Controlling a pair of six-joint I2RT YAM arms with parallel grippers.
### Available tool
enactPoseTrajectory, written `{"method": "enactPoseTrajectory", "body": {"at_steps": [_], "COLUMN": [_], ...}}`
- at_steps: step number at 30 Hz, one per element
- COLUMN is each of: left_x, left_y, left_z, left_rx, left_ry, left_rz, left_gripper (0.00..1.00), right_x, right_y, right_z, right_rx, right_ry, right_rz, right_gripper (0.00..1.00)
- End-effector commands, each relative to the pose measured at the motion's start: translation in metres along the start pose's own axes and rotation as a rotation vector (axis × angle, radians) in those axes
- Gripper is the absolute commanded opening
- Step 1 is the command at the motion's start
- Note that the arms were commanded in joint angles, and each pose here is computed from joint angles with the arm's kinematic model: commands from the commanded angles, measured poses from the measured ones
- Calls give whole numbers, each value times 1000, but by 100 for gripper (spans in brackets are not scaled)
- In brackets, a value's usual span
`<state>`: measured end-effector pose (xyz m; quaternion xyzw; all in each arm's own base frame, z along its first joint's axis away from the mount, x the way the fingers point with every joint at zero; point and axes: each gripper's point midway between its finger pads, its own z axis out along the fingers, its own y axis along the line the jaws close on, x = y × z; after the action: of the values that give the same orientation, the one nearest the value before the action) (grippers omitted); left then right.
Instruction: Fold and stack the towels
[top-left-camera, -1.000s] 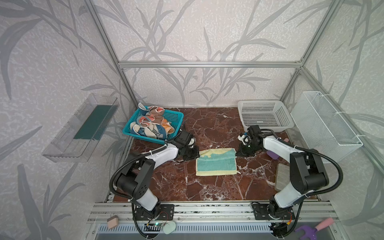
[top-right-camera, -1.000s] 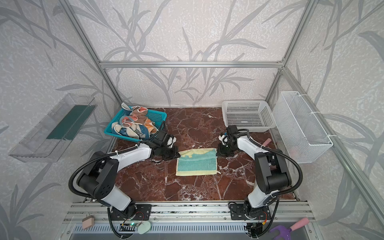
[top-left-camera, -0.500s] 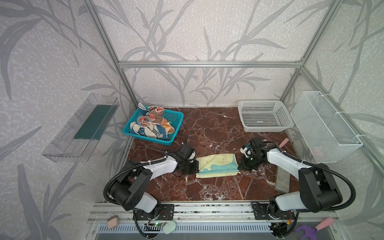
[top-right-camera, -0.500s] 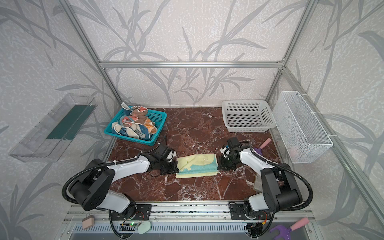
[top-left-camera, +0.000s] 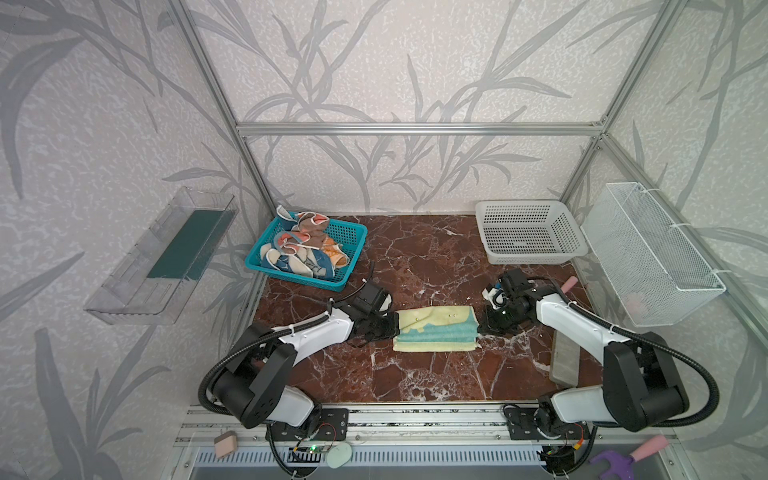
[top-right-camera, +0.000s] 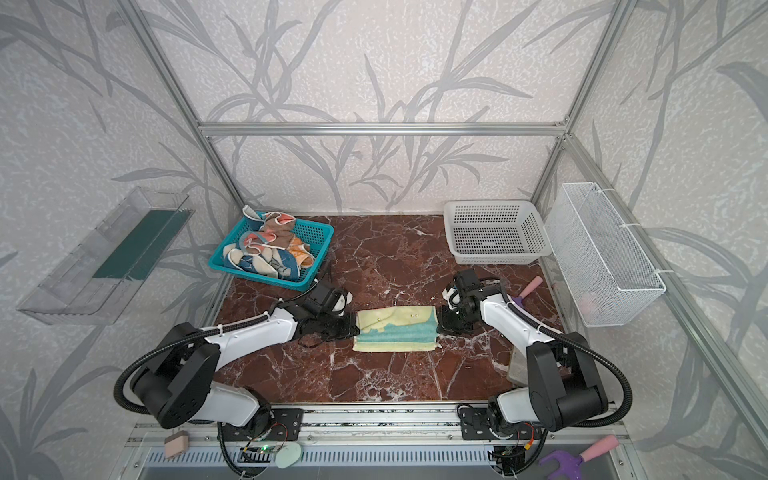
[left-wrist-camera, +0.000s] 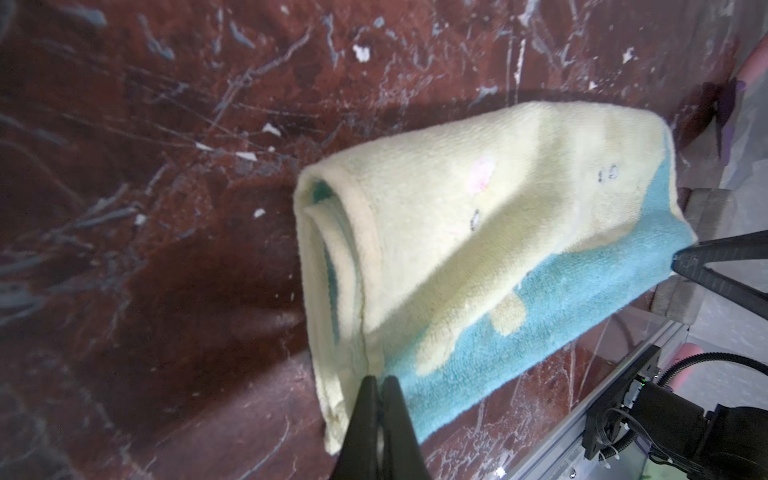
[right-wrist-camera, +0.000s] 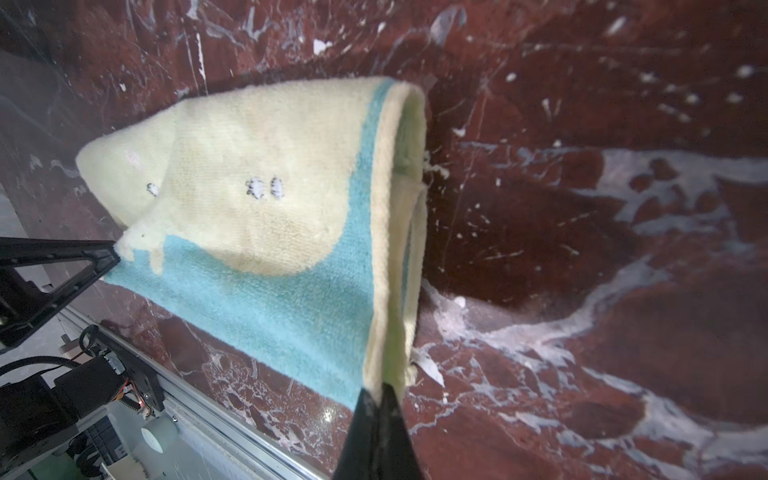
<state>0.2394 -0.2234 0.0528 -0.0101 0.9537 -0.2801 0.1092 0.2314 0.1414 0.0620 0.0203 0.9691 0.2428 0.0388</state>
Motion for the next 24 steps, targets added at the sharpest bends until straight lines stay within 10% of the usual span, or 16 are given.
{"method": "enactPoseTrajectory", "body": {"at_steps": [1,8,13,16,24], "left_x": [5,26,21,8,-21], "left_y": [10,32,39,34,-19], "left_z": [-10,3,-17,-39,-48], "left_rx": [-45,-61,-142,-158,-99], "left_ry": [-11,6,-36,-113,-169], "left_rz": [-12,-76,-49,-17,144], "left_gripper": [0,0,34,36,25], "right_x": [18,33,36,34,22], "right_y": [-12,-22,-12,-7,4], "right_z": [-4,14,-1,-19,-6], "right_rx": [56,51,39,44,-31], "right_ry": [37,68,45,-9,1], "right_rz": [20,78,78,58,109], "right_gripper": [0,0,48,72,76]}}
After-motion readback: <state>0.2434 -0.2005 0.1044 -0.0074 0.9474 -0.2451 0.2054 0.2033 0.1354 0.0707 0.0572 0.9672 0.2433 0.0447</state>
